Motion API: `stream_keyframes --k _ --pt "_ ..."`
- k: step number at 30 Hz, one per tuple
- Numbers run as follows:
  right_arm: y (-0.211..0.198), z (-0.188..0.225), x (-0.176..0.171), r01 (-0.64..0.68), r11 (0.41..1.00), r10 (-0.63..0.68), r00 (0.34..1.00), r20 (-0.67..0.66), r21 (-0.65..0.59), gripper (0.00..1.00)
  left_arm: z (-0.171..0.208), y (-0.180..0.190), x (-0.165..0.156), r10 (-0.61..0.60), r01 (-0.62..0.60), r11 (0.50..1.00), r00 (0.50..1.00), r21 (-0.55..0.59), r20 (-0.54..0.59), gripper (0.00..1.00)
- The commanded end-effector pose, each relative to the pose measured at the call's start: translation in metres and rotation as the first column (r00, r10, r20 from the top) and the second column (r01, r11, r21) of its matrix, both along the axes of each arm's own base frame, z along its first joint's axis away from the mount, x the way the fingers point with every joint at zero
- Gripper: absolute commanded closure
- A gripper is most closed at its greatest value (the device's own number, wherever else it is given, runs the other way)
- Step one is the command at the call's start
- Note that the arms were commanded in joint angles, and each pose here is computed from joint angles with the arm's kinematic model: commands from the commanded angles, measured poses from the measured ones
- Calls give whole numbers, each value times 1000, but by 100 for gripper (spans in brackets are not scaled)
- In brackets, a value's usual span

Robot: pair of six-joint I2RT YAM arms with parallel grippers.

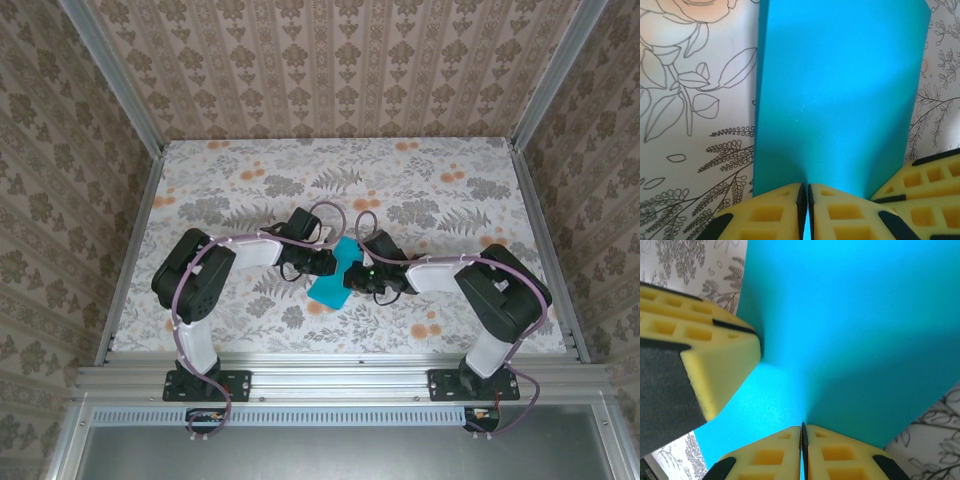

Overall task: Fold a paper plane with a square sheet of paper (pick it up from the middle)
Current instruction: Fold the square sheet of paper in half at the center of the table.

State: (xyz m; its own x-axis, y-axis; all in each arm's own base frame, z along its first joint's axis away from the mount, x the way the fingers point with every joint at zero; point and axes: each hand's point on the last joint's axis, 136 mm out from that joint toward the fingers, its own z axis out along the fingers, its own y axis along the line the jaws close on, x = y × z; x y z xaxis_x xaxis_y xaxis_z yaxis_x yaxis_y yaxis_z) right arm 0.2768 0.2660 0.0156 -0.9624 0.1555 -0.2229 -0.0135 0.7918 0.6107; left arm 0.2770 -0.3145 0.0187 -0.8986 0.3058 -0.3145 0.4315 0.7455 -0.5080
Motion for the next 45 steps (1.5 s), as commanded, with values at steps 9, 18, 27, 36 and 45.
stream_keyframes --k 9,18,27,36,45 --pt "-9 8 -38 -56 997 54 998 -38 -53 87 -38 32 -30 -8 27 987 993 157 -120 85" --pt "42 26 -18 -63 994 63 998 0 86 87 -35 30 -29 -11 28 988 993 149 -117 85" --pt "30 -14 -51 -115 993 113 989 -98 -15 87 -33 31 -27 -9 25 989 994 148 -110 85" --pt "5 -20 -93 -143 988 133 978 -160 -53 87 -37 30 -27 -14 32 987 993 159 -118 85" --pt "-4 -9 -109 -157 986 147 976 -158 -53 87 -36 28 -27 -16 35 988 993 153 -121 85"
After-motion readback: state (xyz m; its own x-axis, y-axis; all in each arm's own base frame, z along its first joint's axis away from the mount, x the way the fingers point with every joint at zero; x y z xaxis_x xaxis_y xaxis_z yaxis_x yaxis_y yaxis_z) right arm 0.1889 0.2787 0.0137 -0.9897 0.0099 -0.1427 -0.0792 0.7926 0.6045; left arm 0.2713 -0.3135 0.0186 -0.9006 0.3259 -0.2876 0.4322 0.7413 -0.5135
